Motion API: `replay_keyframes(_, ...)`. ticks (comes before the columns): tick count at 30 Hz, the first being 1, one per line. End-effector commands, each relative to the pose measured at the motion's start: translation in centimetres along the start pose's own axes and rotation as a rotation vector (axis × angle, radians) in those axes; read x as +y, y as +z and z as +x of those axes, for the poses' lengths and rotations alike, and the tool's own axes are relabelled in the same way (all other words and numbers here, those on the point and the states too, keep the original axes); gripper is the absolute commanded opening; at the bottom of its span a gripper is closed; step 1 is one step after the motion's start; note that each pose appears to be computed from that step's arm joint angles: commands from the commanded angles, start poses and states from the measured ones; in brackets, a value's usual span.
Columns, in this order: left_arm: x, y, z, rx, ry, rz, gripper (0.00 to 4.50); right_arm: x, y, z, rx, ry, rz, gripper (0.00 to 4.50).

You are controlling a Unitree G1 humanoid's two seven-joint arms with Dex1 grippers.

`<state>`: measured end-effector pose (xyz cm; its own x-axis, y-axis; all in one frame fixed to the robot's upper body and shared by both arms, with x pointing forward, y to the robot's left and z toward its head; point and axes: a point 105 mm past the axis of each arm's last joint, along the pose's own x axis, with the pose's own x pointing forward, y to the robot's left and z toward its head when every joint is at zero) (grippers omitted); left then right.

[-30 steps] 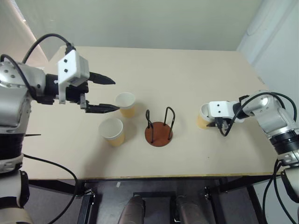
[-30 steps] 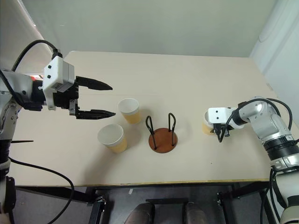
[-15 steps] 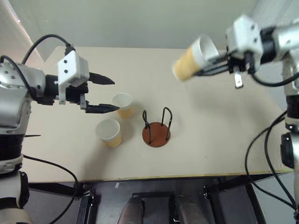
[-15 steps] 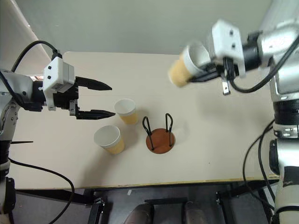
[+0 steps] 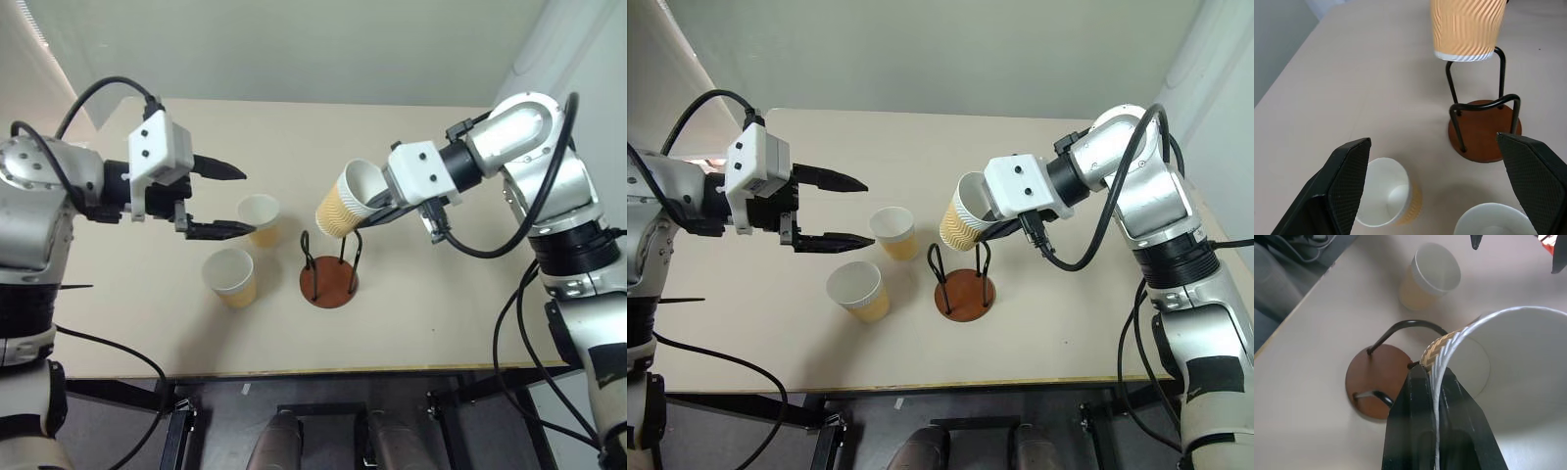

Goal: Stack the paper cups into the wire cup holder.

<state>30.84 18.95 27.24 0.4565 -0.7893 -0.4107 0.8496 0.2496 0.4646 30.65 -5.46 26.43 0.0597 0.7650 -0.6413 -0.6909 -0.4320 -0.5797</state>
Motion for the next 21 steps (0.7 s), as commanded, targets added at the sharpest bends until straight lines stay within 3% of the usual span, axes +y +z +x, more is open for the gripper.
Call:
replay_keyframes(1, 0.2, 1.2, -0.9, -0.017, 0.038, 0.037, 4.50, -0.2, 0.2, 0.1, 0.012, -0.009, -0.038, 0.04)
replay_keyframes(4, 0.1, 1.4, -1.0, -0.023, 0.036, 0.039, 4.50, -0.1, 0.0, 0.4, 0.018, -0.001, -0.043, 0.04)
replay_keyframes(5, 0.1, 1.4, -1.0, -0.023, 0.037, 0.039, 4.50, 0.0, 0.0, 0.5, 0.020, 0.004, -0.044, 0.23)
replay_keyframes(8, 0.1, 1.5, -1.0, -0.023, 0.040, 0.039, 4.50, 0.2, -0.2, 0.8, 0.026, 0.014, -0.044, 0.96)
replay_keyframes(18, -0.1, 1.1, -1.4, 0.019, 0.018, 0.050, 4.50, 0.0, -0.1, 0.6, 0.000, -0.027, -0.011, 4.31)
replay_keyframes(21, -1.1, 0.6, -2.2, 0.088, -0.075, 0.064, 4.50, -1.5, 0.8, -0.5, -0.130, -0.134, 0.091, 4.46)
